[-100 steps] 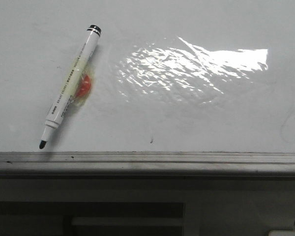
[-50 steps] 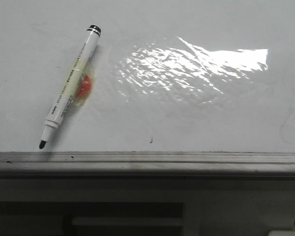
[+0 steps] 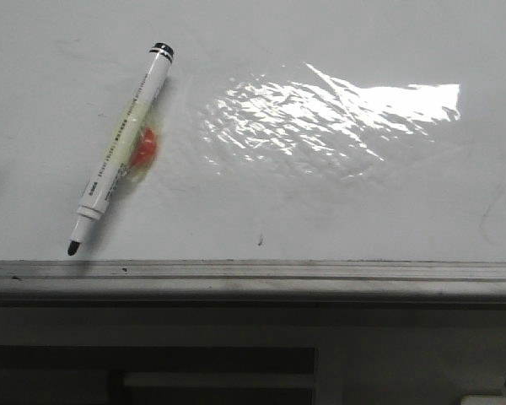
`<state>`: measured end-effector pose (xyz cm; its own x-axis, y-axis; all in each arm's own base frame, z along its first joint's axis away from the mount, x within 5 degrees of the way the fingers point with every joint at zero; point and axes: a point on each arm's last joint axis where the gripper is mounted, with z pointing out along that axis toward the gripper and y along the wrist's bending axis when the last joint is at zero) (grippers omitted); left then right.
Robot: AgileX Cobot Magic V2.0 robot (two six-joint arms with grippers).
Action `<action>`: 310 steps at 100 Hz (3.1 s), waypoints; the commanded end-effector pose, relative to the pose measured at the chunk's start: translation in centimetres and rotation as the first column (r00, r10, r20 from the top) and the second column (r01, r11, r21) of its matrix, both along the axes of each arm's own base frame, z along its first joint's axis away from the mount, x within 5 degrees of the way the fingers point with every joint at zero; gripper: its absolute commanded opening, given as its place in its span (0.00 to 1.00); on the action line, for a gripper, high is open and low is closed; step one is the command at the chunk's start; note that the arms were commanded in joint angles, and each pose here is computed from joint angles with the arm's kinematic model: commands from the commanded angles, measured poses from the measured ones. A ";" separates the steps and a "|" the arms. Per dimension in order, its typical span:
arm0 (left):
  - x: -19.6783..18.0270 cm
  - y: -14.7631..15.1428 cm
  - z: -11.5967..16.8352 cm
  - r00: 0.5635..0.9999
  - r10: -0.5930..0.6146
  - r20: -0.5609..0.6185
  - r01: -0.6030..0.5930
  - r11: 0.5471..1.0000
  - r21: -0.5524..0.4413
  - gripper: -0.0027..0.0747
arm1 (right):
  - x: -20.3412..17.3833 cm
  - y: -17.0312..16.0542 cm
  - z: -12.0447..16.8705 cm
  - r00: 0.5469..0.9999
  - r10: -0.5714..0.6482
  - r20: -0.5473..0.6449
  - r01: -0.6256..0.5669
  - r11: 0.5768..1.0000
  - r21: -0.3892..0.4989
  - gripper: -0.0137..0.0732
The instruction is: Write number 9 on whiteboard
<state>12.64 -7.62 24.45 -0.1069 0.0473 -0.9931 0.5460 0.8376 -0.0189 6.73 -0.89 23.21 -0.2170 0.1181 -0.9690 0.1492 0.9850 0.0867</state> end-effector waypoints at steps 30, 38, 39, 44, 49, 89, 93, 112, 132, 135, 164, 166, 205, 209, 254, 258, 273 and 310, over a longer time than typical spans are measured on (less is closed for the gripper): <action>-0.2 -5.2 -0.7 0.964 -0.255 -0.079 0.244 0.962 -0.125 0.53 | 0.3 0.0 1.8 0.995 0.007 0.095 -0.005 1.000 -0.019 0.09; -0.1 -5.4 -1.0 0.961 -0.263 -0.088 0.252 0.961 -0.114 0.53 | 0.3 0.0 1.8 0.995 0.007 0.095 -0.005 1.000 -0.019 0.09; -0.1 -5.4 -1.1 0.961 -0.263 -0.092 0.252 0.961 -0.113 0.53 | 0.3 0.0 1.8 0.995 0.007 0.095 -0.005 1.000 -0.019 0.09; 0.0 -5.5 -1.3 0.959 -0.263 -0.101 0.253 0.962 -0.105 0.53 | 0.3 0.0 1.8 0.995 0.007 0.095 -0.005 1.000 -0.019 0.09; 0.1 -5.6 -1.5 0.958 -0.263 -0.110 0.253 0.962 -0.101 0.53 | 0.3 0.0 1.8 0.995 0.007 0.095 -0.005 1.000 -0.019 0.09; 1.5 -6.9 -3.7 0.952 -0.257 -0.168 0.240 0.964 -0.114 0.52 | 0.3 0.3 1.7 0.995 0.048 0.092 -0.046 0.999 -0.018 0.09; 1.6 -6.9 -3.8 0.952 -0.250 -0.178 0.232 0.966 -0.117 0.49 | 0.3 0.4 1.7 0.994 0.060 0.092 -0.059 0.998 -0.018 0.09; 1.8 -6.9 -4.2 0.952 -0.234 -0.199 0.214 0.970 -0.120 0.15 | 0.4 1.1 1.4 0.986 0.156 0.058 -0.157 0.987 0.024 0.09; 1.8 -6.9 -4.1 0.952 -0.236 -0.197 0.215 0.969 -0.120 0.01 | 0.4 2.4 1.3 0.948 0.317 0.026 -0.318 0.948 0.033 0.09; 1.7 -6.9 -4.1 0.952 -0.238 -0.193 0.219 0.969 -0.119 0.01 | 0.5 2.6 1.5 0.939 0.344 0.013 -0.344 0.938 0.035 0.09; -0.1 -6.8 -2.1 0.921 -0.387 -0.041 0.387 0.922 -0.002 0.01 | 2.7 5.5 3.1 0.811 0.558 -0.175 -0.571 0.821 -0.028 0.09; -0.2 -6.7 -2.0 0.920 -0.390 -0.041 0.391 0.920 0.019 0.01 | 2.9 5.9 3.2 0.795 0.577 -0.187 -0.593 0.804 -0.040 0.09; -1.8 -7.0 -1.6 0.817 -0.572 0.067 0.536 0.798 0.277 0.01 | 4.5 15.2 9.0 0.476 0.860 -0.182 -0.879 0.469 -0.084 0.71; -1.9 -7.0 -1.5 0.809 -0.583 0.077 0.544 0.792 0.277 0.01 | 4.6 15.9 9.3 0.461 0.867 -0.190 -0.887 0.454 -0.082 0.71; -2.3 -7.2 -1.4 0.768 -0.631 0.110 0.576 0.756 0.310 0.01 | 5.9 19.5 9.8 0.418 0.889 -0.188 -0.908 0.417 -0.045 0.44; -2.3 -7.2 -1.4 0.767 -0.632 0.110 0.577 0.755 0.312 0.01 | 5.9 19.7 9.9 0.416 0.891 -0.179 -0.909 0.415 -0.047 0.39; -2.3 -7.2 -1.4 0.767 -0.632 0.110 0.577 0.755 0.312 0.01 | 6.0 19.7 9.7 0.415 0.890 -0.187 -0.909 0.415 -0.043 0.22; -2.7 -7.6 -1.4 0.766 -0.634 0.100 0.590 0.757 0.280 0.29 | 6.0 19.8 9.5 0.411 0.888 -0.205 -0.910 0.412 -0.039 0.10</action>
